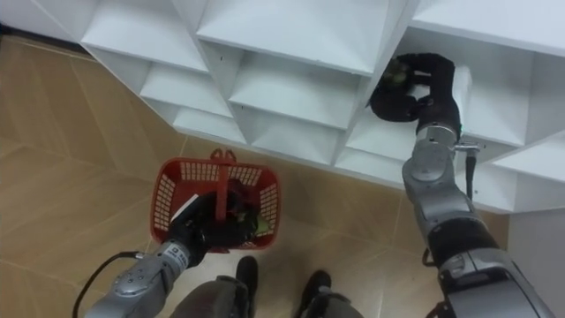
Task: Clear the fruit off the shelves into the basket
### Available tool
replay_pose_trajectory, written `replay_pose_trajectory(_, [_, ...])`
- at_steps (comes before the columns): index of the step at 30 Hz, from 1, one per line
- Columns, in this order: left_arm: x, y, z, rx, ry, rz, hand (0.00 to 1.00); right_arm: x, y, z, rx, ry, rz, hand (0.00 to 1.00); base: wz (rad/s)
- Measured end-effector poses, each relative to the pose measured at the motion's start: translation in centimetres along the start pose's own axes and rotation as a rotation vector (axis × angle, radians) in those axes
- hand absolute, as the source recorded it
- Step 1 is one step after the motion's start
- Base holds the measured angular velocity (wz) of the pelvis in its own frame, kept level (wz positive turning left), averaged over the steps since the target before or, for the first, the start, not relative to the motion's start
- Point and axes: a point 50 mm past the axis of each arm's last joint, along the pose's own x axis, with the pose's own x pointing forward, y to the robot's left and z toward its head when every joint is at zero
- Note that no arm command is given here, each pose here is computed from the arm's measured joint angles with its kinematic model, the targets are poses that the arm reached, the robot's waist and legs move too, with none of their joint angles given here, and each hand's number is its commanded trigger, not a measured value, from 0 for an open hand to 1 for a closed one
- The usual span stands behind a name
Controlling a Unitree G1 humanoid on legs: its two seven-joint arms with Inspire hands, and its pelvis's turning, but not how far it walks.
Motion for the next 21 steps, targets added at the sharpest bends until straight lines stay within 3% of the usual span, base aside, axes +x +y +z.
replay_pose_trajectory(12, [0.0,0.6,0.3,0.0,-0.013,0.022,1.0,-0.5,0.4,-0.2,0.039,-0.011,0.052,1.0,0.0])
replay_pose_trajectory(21, [-0.3,1.3,0.1,-0.013,-0.016,0.048,1.0,-4.0,0.3,-3.7,0.054,0.036,0.085,1.0,-0.01])
